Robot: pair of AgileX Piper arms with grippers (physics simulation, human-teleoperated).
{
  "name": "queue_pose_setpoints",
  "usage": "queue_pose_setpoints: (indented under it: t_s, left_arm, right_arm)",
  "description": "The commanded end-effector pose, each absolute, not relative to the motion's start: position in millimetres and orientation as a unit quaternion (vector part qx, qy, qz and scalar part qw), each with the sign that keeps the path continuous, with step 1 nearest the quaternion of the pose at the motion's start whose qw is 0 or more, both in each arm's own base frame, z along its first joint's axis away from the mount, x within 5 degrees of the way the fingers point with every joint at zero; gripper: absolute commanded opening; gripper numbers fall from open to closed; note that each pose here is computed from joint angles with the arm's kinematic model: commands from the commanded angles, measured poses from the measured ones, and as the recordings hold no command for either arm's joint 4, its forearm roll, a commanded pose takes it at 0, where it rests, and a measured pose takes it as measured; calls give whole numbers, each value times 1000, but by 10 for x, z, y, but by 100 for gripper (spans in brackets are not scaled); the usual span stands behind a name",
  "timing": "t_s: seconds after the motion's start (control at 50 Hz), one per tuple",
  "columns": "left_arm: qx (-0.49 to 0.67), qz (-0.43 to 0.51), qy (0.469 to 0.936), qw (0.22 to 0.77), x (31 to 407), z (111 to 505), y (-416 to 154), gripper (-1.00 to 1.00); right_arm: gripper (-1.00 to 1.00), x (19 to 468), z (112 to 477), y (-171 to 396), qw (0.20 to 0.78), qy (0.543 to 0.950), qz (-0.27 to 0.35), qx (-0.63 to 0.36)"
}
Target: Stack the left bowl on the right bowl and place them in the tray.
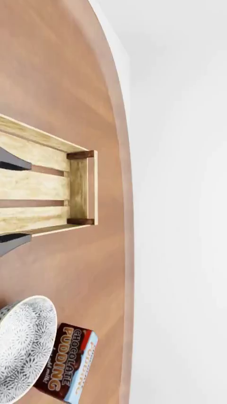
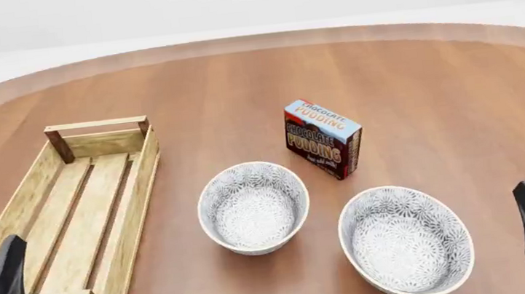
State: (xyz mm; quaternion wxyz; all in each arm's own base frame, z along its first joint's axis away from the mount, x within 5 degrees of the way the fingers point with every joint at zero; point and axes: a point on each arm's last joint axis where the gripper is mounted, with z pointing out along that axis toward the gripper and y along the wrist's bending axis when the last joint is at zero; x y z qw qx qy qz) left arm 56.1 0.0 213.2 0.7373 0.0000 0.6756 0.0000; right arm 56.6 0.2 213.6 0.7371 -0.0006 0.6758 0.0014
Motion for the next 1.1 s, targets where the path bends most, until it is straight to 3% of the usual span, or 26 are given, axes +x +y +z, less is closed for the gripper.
queue_pose_setpoints:
  t_s: [0.02, 0.22, 0.52, 0.6, 0.7, 0.94, 1.1]
  left_arm:
    - [0, 0, 676, 737, 561, 2132, 0, 100]
    - [0, 0, 676, 737, 561, 2132, 0, 100]
    - [0, 0, 676, 737, 561, 2132, 0, 100]
    - [0, 0, 676, 737, 561, 2132, 0, 100]
    - [0, 0, 676, 737, 561, 2132, 0, 100]
    - [0, 0, 676, 737, 561, 2132, 0, 100]
    - [0, 0, 676, 737, 561, 2132, 0, 100]
  right_arm:
    - [100, 593, 2144, 7, 734, 679, 8, -1]
    - [100, 718, 2231, -1, 721, 693, -8, -6]
    - [100, 1250, 2994, 255, 659, 743, 31, -115]
    - [100, 1509, 3206, 448, 626, 764, 68, -139]
    - [100, 1733, 3266, 686, 589, 787, 121, -139]
    - [100, 2144, 3368, 1124, 523, 820, 136, -190]
    - [100, 2407, 3101, 1429, 452, 857, 140, -205]
